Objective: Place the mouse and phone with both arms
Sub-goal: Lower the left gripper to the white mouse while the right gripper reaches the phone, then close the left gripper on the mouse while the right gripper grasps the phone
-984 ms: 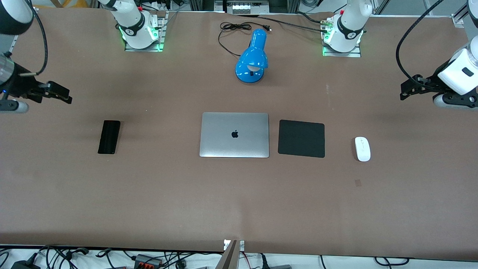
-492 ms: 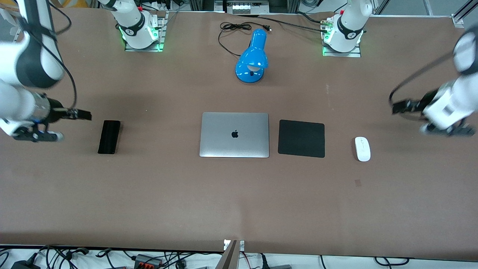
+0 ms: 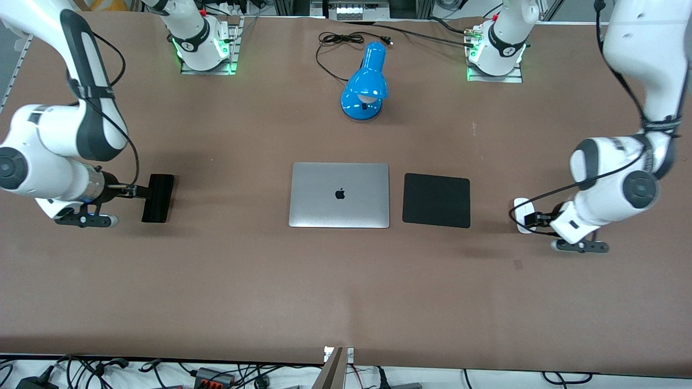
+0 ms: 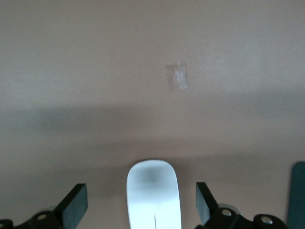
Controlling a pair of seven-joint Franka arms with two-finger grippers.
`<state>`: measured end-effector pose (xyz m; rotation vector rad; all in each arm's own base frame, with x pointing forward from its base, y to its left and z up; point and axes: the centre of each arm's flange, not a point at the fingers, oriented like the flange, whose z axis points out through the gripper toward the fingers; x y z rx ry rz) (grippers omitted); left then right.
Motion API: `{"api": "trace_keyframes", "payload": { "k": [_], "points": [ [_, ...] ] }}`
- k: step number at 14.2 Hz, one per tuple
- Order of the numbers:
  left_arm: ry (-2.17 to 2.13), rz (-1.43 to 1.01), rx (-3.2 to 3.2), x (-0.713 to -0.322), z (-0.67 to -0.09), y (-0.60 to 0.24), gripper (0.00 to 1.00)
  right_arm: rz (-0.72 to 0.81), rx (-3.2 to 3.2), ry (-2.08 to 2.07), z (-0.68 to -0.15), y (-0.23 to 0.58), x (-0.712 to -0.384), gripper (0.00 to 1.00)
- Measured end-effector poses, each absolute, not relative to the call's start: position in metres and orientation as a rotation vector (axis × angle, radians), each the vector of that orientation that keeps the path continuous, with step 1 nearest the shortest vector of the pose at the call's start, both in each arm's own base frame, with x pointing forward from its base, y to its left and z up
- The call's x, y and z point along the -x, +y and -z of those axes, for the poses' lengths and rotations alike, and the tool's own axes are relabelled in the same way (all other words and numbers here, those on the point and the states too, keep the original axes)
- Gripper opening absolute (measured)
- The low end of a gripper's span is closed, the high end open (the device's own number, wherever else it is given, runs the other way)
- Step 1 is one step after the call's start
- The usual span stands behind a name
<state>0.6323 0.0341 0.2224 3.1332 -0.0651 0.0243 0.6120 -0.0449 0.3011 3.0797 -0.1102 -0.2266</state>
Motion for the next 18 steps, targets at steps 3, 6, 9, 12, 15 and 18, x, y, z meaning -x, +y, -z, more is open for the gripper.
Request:
{"api": "trace_keyframes", "payload": {
  "k": [3, 6, 9, 12, 15, 18],
  "points": [
    [-0.075, -0.049, -3.130, -0.611, -0.196, 0.028, 1.00, 0.195, -3.081, -0.145, -0.265, -0.055, -0.599, 1.00],
    [-0.079, -0.032, -3.128, -0.599, -0.186, 0.026, 1.00, 0.193, -3.079, -0.172, -0.233, -0.060, -0.596, 1.00],
    [-0.080, -0.038, -3.128, -0.595, -0.182, 0.025, 0.93, 0.239, -3.074, -0.194, -0.204, -0.067, -0.591, 1.00],
    [-0.081, -0.038, -3.128, -0.595, -0.181, 0.025, 0.62, 0.282, -3.070, -0.199, -0.186, -0.069, -0.587, 1.00],
    [-0.081, -0.040, -3.128, -0.595, -0.182, 0.025, 0.62, 0.295, -3.069, -0.198, -0.181, -0.068, -0.586, 1.00],
    [-0.097, -0.132, -3.126, -0.608, -0.210, 0.019, 0.62, 0.317, -3.067, -0.196, -0.172, -0.068, -0.584, 1.00]
  ]
}}
